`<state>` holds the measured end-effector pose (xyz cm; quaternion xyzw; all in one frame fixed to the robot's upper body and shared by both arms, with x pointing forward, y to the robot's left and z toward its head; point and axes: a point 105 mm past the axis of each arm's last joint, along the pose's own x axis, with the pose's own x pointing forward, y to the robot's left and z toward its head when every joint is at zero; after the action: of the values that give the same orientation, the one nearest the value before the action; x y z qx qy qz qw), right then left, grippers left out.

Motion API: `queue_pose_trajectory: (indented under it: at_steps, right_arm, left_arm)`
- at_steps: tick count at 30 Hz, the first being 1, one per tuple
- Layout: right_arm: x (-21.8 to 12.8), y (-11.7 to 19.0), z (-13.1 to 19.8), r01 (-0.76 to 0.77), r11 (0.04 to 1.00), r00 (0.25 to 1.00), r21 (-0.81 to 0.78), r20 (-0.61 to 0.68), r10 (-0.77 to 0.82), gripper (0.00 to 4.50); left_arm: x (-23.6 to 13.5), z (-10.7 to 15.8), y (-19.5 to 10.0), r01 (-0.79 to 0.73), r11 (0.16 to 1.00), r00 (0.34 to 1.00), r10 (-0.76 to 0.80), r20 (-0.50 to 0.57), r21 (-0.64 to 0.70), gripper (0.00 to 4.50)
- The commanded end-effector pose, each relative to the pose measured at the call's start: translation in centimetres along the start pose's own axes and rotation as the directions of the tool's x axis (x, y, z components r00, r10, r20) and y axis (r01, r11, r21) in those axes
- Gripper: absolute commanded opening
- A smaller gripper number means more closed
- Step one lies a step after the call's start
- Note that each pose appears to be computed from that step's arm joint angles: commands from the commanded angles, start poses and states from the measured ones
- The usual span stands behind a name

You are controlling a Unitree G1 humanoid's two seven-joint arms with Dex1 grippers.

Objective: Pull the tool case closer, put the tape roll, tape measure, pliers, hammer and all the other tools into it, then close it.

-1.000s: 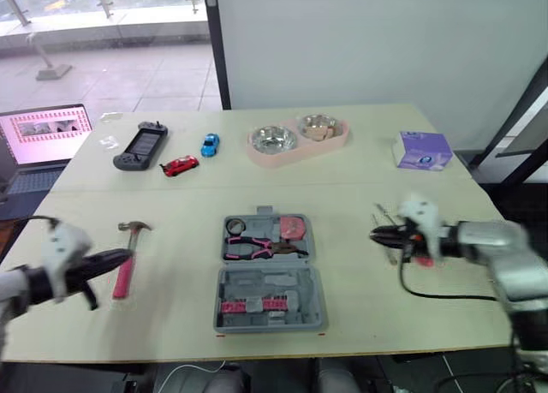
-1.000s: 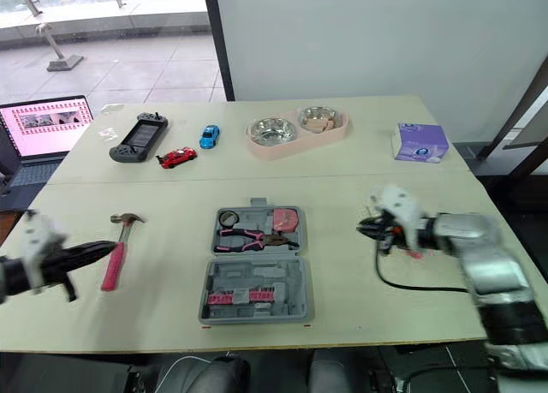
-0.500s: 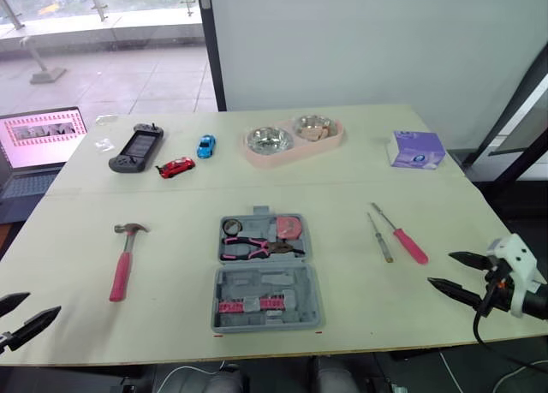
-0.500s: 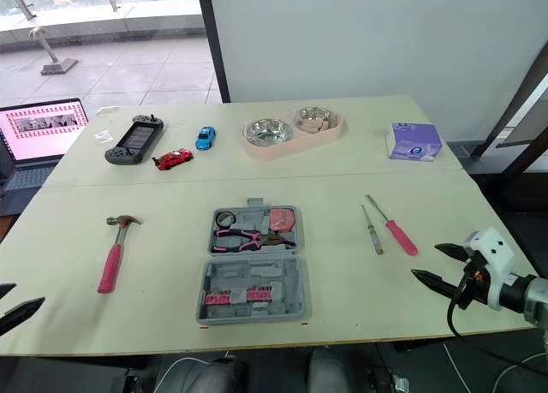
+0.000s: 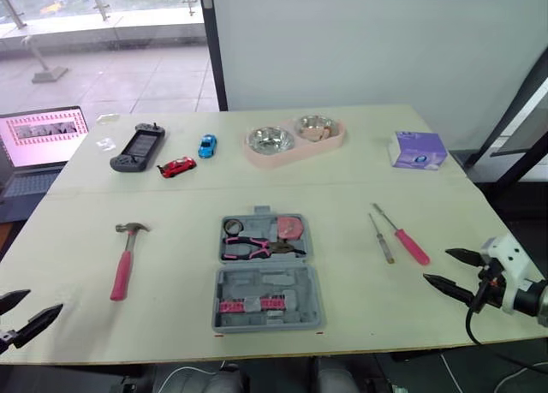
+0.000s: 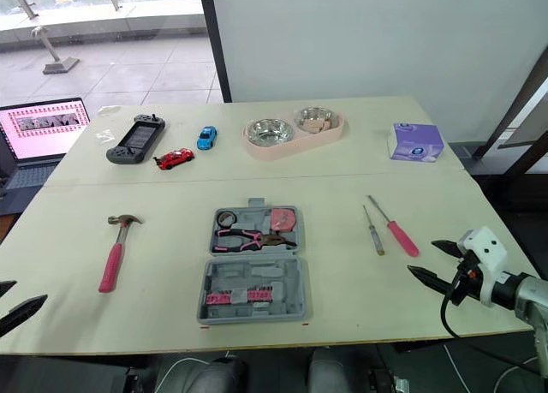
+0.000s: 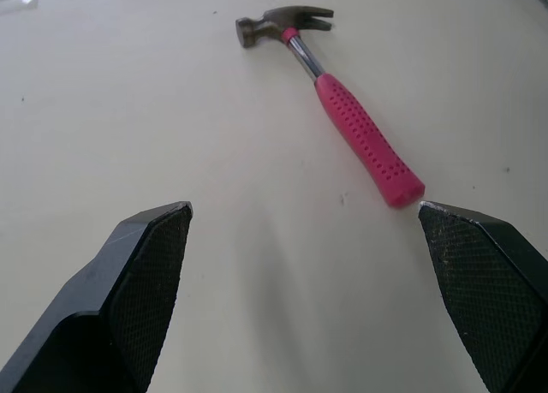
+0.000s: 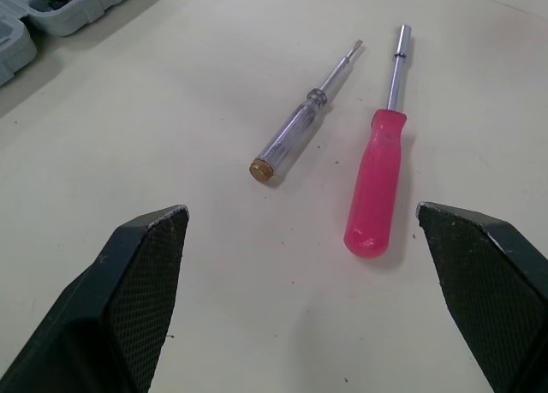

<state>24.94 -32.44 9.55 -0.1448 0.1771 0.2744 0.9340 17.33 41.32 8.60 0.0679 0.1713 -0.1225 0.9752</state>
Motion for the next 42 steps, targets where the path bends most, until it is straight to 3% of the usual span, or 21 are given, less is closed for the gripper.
queue_pose_trajectory:
  at_steps: [1, 9, 11, 17, 21, 25, 29, 42]
  right_arm:
    - [0.3, -0.3, 0.7, 0.041, 0.999, 0.999, -0.033, 0.033, -0.040, 4.50]
    - [1.9, 2.3, 1.6, 0.093, 0.995, 0.994, 0.021, 0.058, -0.094, 4.50]
    - [2.8, 3.3, 2.5, 0.127, 0.990, 0.989, 0.053, 0.070, -0.131, 4.50]
    - [5.4, 4.9, 4.4, 0.280, 0.957, 0.959, 0.076, 0.028, -0.283, 4.50]
    - [7.5, 5.5, 4.3, 0.385, 0.910, 0.922, 0.151, -0.037, -0.384, 4.50]
    - [9.3, 5.6, 3.8, 0.433, 0.878, 0.901, 0.206, -0.090, -0.424, 4.50]
    - [11.1, 4.7, 3.6, 0.470, 0.848, 0.883, 0.247, -0.132, -0.451, 4.50]
    - [13.7, 2.9, 1.7, 0.487, 0.809, 0.873, 0.328, -0.216, -0.438, 4.50]
  left_arm:
    - [0.7, 1.0, -0.3, -0.001, 1.000, 1.000, 0.000, 0.028, 0.028, 4.42]
    - [3.3, 2.4, -3.9, 0.133, 0.990, 0.989, -0.135, 0.066, 0.040, 4.42]
    - [4.5, 3.6, -6.0, 0.214, 0.975, 0.972, -0.219, 0.086, 0.067, 4.42]
    - [6.5, 6.4, -13.6, 0.493, 0.856, 0.853, -0.511, 0.106, 0.159, 4.42]
    - [7.2, 8.1, -17.1, 0.587, 0.775, 0.769, -0.624, 0.138, 0.233, 4.42]
    - [7.4, 9.7, -19.0, 0.616, 0.720, 0.701, -0.686, 0.194, 0.318, 4.42]
    - [7.4, 10.1, -19.9, 0.661, 0.668, 0.655, -0.736, 0.172, 0.340, 4.42]
    - [6.8, 9.9, -21.5, 0.709, 0.626, 0.629, -0.770, 0.110, 0.325, 4.42]
